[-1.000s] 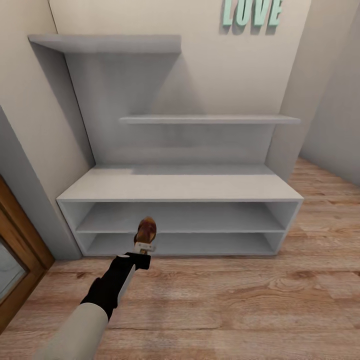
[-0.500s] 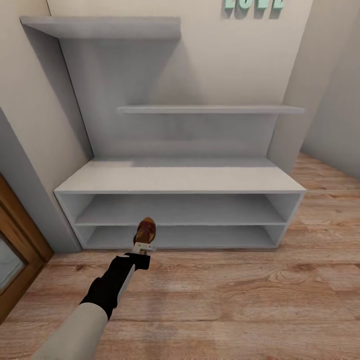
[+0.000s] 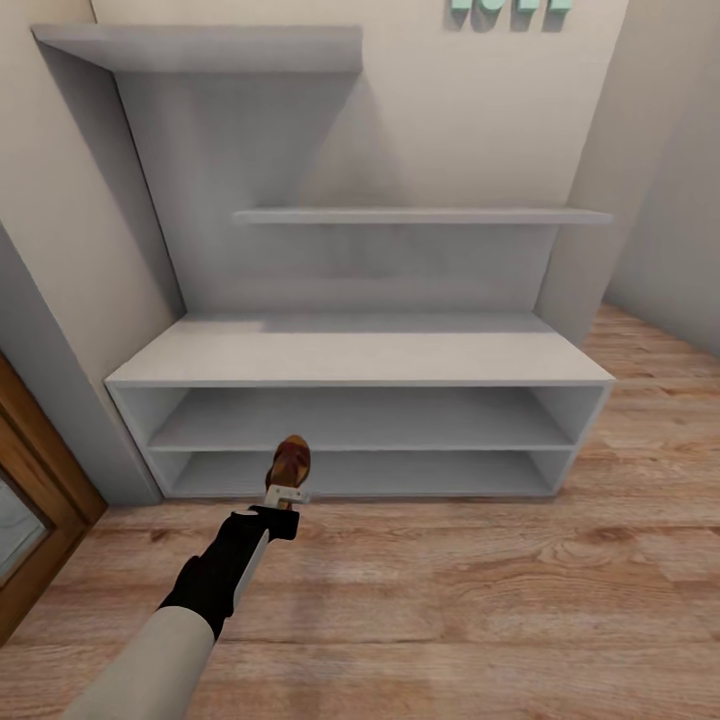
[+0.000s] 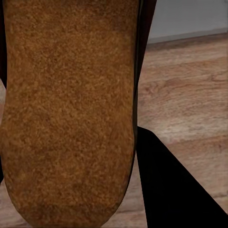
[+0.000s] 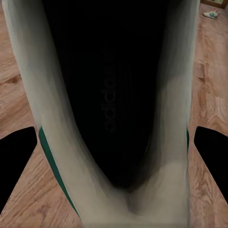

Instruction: Pick up the two gym shoes and the two sandals from the corridor floor and place them onto the hallstand (shoe rack) in the corridor, making sure they are on the rack and not on the floor. Arrange them so the two gym shoes are next to each other and the two sandals are next to each other.

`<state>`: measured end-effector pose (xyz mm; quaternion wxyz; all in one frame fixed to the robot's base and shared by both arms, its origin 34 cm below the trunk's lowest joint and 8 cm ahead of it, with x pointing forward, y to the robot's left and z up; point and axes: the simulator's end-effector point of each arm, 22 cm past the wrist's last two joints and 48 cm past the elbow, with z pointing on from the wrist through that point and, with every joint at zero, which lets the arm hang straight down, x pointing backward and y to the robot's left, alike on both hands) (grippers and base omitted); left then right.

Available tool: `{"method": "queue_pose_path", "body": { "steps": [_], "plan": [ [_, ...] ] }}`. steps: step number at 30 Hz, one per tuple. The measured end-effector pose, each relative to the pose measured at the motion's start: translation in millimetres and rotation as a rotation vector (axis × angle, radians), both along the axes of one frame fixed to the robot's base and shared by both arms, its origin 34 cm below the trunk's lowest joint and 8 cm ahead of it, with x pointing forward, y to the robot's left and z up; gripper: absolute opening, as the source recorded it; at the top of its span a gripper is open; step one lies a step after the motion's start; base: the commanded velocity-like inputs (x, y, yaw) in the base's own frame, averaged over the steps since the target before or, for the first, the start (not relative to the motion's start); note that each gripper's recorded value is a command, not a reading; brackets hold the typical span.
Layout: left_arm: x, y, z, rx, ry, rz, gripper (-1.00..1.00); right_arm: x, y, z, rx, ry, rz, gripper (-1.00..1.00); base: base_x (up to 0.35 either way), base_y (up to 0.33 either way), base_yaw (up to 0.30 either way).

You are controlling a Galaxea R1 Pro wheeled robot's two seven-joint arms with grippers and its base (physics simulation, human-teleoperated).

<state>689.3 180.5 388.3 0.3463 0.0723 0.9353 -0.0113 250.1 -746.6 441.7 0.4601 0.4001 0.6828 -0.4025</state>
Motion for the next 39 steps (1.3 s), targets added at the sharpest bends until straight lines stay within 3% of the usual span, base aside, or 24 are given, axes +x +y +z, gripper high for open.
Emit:
{"method": "queue_pose_path", "body": {
  "steps": [27,39],
  "plan": [
    [1.4,1.8,1.7,-0.001,-0.007,0.006,-1.0,-0.1,0.1,-0.2,0.001,0.0,0.0,-1.0,0.326,-0.013,0.0],
    [0.5,0.9,0.7,-0.001,-0.005,0.004,-1.0,-0.2,0.0,-0.2,0.001,0.0,-0.001,-1.0,0.113,0.0,0.0]
  ]
}}
